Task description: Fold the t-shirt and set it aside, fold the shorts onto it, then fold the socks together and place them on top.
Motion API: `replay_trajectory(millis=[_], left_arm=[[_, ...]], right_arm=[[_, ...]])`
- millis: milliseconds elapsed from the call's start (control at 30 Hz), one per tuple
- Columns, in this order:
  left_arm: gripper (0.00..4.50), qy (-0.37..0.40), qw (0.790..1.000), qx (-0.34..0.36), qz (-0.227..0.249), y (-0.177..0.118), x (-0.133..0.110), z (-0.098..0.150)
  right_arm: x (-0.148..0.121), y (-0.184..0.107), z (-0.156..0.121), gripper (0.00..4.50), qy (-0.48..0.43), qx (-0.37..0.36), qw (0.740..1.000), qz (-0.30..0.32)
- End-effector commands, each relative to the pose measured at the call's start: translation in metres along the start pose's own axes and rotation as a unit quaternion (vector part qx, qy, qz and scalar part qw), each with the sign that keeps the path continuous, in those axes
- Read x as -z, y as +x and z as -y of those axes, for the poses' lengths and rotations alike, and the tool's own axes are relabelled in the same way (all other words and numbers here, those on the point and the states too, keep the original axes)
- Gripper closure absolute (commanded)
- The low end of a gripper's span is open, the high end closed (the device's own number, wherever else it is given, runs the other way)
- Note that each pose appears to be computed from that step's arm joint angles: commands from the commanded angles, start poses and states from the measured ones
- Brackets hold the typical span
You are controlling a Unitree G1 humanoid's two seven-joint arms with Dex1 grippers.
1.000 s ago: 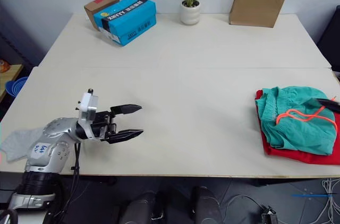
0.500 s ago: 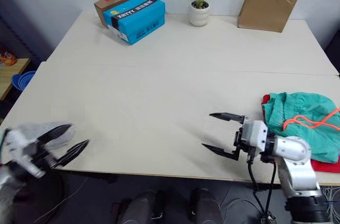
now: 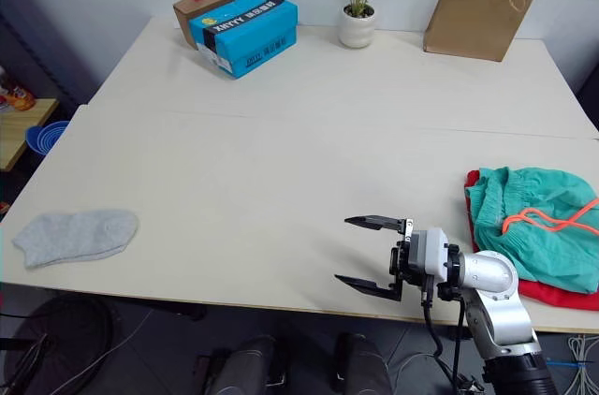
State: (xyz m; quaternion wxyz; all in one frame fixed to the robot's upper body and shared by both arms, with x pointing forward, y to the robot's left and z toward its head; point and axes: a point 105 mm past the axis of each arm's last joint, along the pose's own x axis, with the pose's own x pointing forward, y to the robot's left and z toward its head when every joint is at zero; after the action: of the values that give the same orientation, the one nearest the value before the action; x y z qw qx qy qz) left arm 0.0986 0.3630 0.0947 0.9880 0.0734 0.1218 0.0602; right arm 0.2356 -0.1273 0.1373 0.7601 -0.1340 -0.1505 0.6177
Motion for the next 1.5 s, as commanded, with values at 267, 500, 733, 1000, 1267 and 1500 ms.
replay_trajectory(millis=[267, 500, 733, 1000, 1267, 1500], left_arm=[[0.0, 0.055, 0.992, 0.078, -0.082, 0.079, -0.046, 0.038], [0.0, 0.119, 0.979, 0.106, -0.13, 0.121, -0.046, 0.044], [1.22, 0.13, 0.965, 0.129, -0.188, 0.119, -0.028, 0.041], [3.73, 0.069, 0.957, 0.219, -0.175, 0.121, -0.033, 0.07], [4.49, 0.063, 0.897, 0.419, -0.129, 0.126, -0.061, 0.176], [4.49, 0.106, 0.81, 0.571, -0.078, 0.144, -0.082, 0.284]], right_arm=[[-0.01, 0.018, 0.005, 0.02, -0.01, -0.002, 1.0, 0.025], [-0.012, 0.023, 0.007, 0.02, -0.012, 0.002, 1.0, 0.018], [-0.011, 0.014, 0.014, 0.0, -0.021, 0.043, 0.999, -0.002], [-0.008, 0.008, 0.019, 0.0, -0.027, 0.065, 0.997, -0.018], [-0.005, -0.024, 0.028, 0.0, -0.037, 0.095, 0.992, -0.07], [0.001, -0.06, 0.022, 0.0, -0.032, 0.14, 0.982, -0.127]])
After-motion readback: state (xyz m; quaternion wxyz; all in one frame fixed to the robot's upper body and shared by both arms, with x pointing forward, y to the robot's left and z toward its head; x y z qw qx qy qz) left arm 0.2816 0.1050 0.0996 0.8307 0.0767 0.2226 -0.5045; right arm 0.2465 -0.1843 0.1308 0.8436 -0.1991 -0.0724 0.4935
